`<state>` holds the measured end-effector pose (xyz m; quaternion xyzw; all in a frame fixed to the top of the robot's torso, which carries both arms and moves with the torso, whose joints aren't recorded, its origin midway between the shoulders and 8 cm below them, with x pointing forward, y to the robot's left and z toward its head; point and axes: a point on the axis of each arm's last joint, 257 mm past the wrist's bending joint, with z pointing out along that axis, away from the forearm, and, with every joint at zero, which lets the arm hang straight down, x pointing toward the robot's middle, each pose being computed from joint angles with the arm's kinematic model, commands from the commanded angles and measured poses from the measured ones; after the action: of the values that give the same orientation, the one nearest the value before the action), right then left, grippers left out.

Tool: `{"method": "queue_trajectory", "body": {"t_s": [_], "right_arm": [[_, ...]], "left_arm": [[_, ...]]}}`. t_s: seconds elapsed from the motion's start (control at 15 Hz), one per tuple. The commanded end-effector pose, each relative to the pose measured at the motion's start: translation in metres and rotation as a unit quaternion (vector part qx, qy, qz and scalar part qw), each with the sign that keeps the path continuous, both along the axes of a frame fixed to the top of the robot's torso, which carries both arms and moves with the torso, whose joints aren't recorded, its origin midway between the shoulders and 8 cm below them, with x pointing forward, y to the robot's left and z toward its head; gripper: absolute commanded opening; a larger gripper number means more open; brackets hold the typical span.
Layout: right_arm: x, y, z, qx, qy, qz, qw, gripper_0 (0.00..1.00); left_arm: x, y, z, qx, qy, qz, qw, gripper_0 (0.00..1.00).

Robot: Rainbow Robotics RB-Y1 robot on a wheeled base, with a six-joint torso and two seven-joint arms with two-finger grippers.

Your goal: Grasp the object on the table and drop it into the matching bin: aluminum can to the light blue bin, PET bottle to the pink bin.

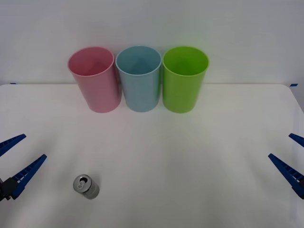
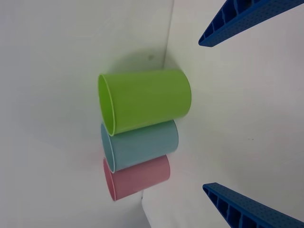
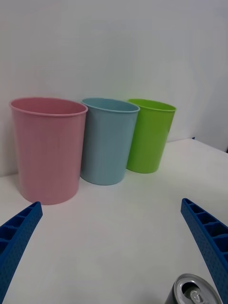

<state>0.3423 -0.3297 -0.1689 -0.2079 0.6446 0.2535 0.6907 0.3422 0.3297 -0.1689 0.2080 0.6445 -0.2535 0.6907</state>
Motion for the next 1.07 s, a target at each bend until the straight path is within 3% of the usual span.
{"method": "queue_trajectory", "body": {"t_s": [0.07,0.27,0.53,1.07], "right_arm": [[0.0,0.0,0.0,0.0,0.0,0.0,1.0,1.0],[0.0,0.0,0.0,0.0,0.0,0.0,1.0,1.0],[0.0,0.0,0.0,0.0,0.0,0.0,1.0,1.0],[0.0,0.0,0.0,0.0,0.0,0.0,1.0,1.0]], "left_arm": [[0.0,0.0,0.0,0.0,0.0,0.0,1.0,1.0],[0.006,-0.016,0.007,-0.026,-0.01,0.0,0.9996,1.0],[-0.001,-0.014,0.006,-0.008,-0.002,-0.003,1.0,1.0],[-0.041,0.011,-0.014,0.037,0.045,-0.046,0.9973,1.0]]}}
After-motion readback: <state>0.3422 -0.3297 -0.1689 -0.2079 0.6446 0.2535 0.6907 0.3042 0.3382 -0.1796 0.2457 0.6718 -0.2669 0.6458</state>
